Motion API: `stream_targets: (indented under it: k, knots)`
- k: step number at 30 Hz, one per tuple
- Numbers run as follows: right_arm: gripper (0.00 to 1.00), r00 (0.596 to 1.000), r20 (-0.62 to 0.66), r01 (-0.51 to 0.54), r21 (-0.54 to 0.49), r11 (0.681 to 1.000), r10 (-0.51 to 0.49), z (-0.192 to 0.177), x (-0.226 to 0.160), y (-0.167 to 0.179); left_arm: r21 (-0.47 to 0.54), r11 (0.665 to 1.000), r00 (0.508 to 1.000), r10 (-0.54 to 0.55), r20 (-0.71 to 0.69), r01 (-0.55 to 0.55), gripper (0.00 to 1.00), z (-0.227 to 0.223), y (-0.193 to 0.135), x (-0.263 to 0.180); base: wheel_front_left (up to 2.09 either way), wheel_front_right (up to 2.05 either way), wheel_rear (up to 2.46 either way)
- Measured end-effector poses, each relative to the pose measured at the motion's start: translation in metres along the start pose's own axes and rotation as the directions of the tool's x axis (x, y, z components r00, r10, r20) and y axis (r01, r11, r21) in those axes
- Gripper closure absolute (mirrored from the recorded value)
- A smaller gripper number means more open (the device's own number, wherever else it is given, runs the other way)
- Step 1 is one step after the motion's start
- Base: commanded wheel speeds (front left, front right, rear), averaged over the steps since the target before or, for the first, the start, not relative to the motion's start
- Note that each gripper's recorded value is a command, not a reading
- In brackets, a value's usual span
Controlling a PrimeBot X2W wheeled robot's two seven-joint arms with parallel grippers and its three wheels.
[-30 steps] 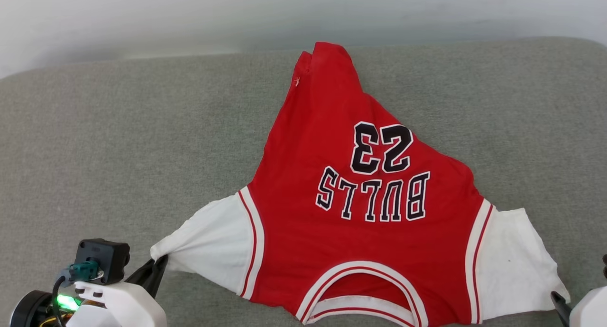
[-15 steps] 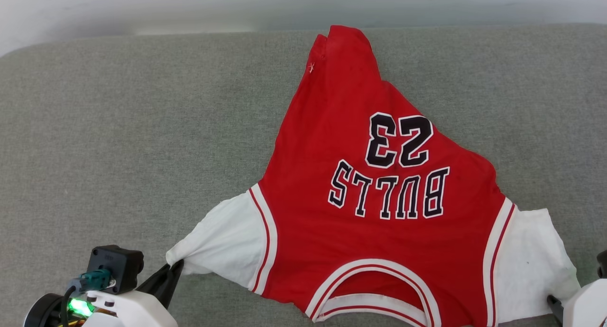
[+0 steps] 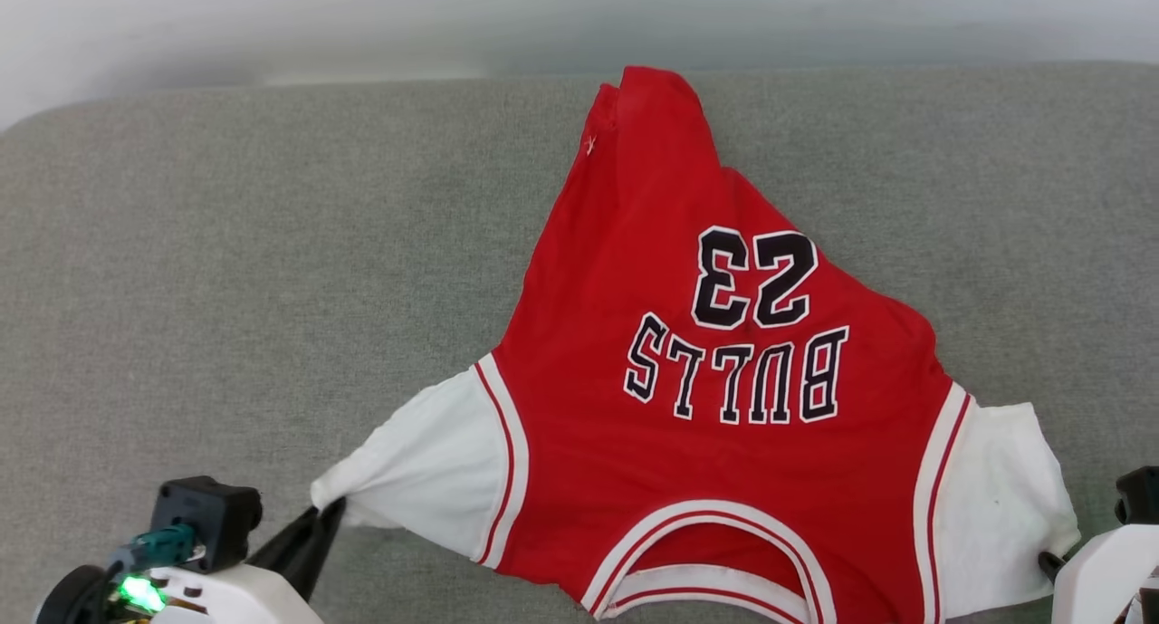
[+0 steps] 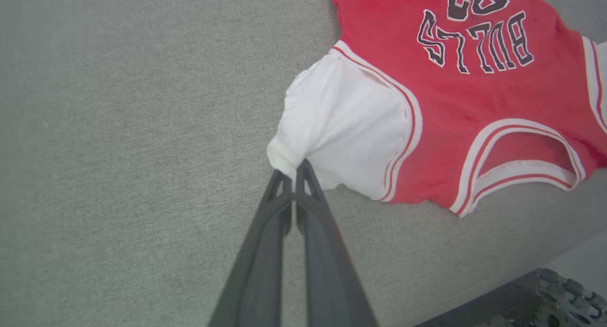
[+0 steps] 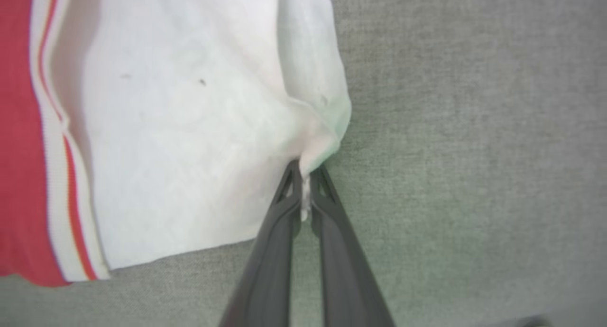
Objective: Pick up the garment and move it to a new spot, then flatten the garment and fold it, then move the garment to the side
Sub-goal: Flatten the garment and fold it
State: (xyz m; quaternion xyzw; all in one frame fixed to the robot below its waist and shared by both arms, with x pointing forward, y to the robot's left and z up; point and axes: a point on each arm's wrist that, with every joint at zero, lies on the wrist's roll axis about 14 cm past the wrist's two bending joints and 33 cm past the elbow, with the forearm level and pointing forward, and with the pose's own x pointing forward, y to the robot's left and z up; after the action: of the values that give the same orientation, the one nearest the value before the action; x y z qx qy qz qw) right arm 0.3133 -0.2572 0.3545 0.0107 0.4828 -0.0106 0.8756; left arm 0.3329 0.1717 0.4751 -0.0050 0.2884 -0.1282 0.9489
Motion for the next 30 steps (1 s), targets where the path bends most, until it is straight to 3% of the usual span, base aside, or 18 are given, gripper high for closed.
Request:
stream_targets:
  k: [6,15,18,20,23,26,30]
  knots:
    - [1.00,0.982,0.182,-0.043,-0.028,0.999,0.047,0.049,-0.034,0.004,0.048,0.998,0.995,0.028,0.093,-0.032,1.00,0.022,0.007,-0.015,0.00,0.00,0.00]
    - [1.00,0.877,0.469,-0.085,-0.060,0.995,0.104,0.136,-0.113,0.001,0.213,0.970,0.937,0.039,0.347,-0.120,1.00,0.095,0.020,-0.047,0.00,0.00,0.00]
    - [1.00,0.831,0.544,-0.091,-0.075,0.993,0.117,0.158,-0.139,0.002,0.246,0.954,0.890,0.042,0.453,-0.170,1.00,0.129,0.023,-0.065,0.00,0.00,0.00]
    - [1.00,0.778,0.616,-0.090,-0.086,0.992,0.124,0.179,-0.163,0.002,0.254,0.945,0.846,0.041,0.531,-0.205,1.00,0.153,0.024,-0.079,0.00,0.00,0.00]
    - [1.00,0.704,0.696,-0.090,-0.105,0.990,0.138,0.205,-0.194,0.005,0.260,0.929,0.760,0.032,0.649,-0.262,1.00,0.192,0.024,-0.103,0.00,0.00,0.00]
    - [1.00,0.630,0.762,-0.080,-0.129,0.988,0.150,0.231,-0.221,0.008,0.238,0.900,0.640,0.056,0.767,-0.364,1.00,0.233,0.032,-0.131,0.00,0.00,0.00]
    - [1.00,0.535,0.828,-0.076,-0.149,0.986,0.167,0.264,-0.250,0.013,0.221,0.896,0.572,0.044,0.819,-0.386,1.00,0.260,0.031,-0.143,0.00,0.00,0.00]
